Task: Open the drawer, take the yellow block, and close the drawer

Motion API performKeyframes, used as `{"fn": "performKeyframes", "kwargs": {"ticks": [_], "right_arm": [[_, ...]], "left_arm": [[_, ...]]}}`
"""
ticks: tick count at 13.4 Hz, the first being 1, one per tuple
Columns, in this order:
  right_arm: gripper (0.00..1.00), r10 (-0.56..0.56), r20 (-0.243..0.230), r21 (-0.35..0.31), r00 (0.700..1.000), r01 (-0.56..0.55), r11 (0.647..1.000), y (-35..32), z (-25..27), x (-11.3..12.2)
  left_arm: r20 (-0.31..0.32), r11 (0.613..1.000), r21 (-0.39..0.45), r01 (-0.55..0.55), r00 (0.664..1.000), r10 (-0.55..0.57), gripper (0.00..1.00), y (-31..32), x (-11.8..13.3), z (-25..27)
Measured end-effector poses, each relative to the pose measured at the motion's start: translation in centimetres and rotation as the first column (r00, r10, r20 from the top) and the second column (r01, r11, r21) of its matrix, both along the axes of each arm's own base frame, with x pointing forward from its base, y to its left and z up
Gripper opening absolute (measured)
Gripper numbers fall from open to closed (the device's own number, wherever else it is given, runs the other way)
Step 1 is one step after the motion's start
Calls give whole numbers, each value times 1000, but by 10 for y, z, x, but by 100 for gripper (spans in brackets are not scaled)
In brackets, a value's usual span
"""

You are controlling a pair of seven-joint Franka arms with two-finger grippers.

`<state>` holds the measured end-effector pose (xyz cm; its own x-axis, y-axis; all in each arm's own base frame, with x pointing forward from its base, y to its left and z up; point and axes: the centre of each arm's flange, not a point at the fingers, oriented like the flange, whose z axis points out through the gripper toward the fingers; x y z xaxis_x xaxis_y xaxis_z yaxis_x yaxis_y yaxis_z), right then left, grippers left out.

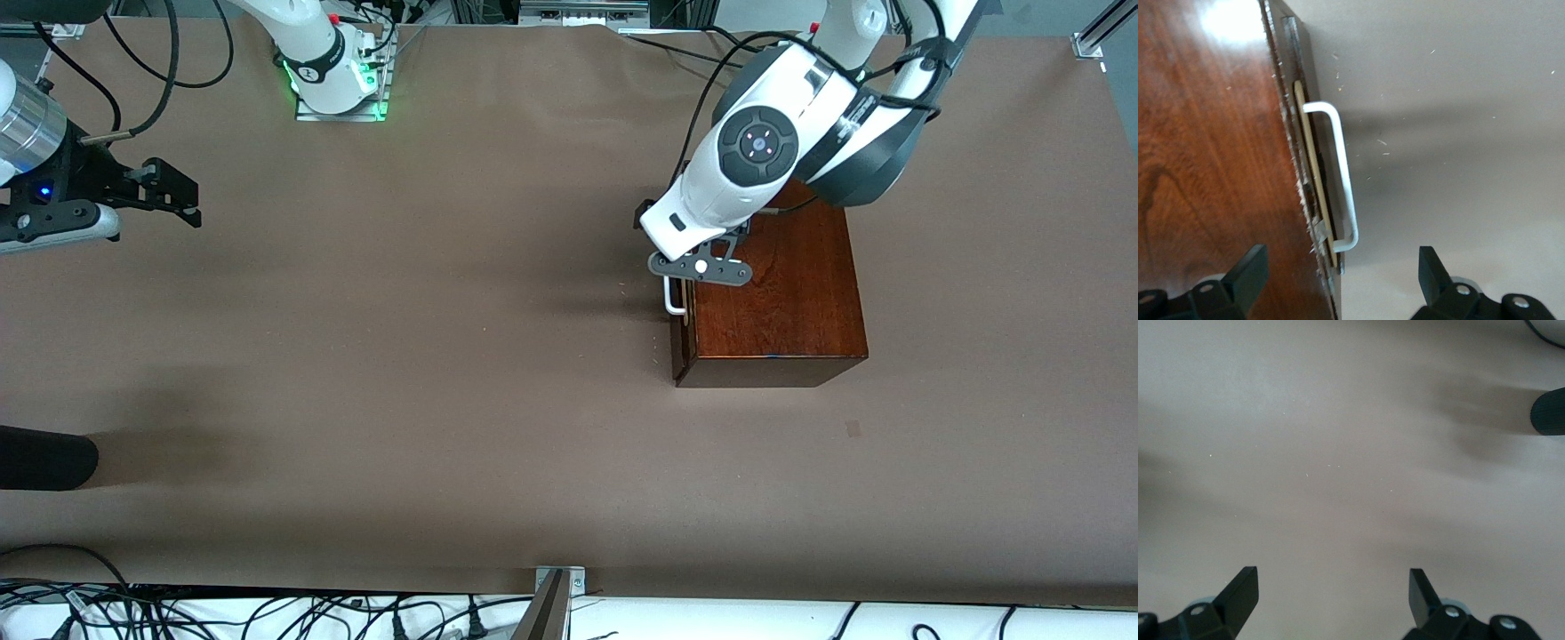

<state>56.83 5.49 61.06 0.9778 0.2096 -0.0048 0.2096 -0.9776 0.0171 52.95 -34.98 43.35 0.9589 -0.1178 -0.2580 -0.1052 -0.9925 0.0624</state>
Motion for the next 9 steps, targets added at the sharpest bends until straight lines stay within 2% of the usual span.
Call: {"fn": "performKeyframes", "kwargs": {"ticks": [2, 3, 6, 9], "right_arm": [[100, 0, 1, 0, 1000, 0, 1000, 0, 0, 0], [100, 0, 2, 0, 1000, 0, 1000, 0, 0, 0], [100, 1, 4, 0, 1000, -1, 1000, 0, 1, 0], [100, 1, 6, 1, 1000, -1, 1000, 0, 1, 0]], "left_arm": [[11, 1000, -14, 10, 1000, -10, 100, -17, -3, -9], [22, 1000, 10, 6, 1000, -6, 100, -29, -8, -18], [89, 986, 165, -13, 996, -2, 100, -58, -23, -65], [102, 969, 234, -74, 993, 51, 100, -67, -25, -114]]}}
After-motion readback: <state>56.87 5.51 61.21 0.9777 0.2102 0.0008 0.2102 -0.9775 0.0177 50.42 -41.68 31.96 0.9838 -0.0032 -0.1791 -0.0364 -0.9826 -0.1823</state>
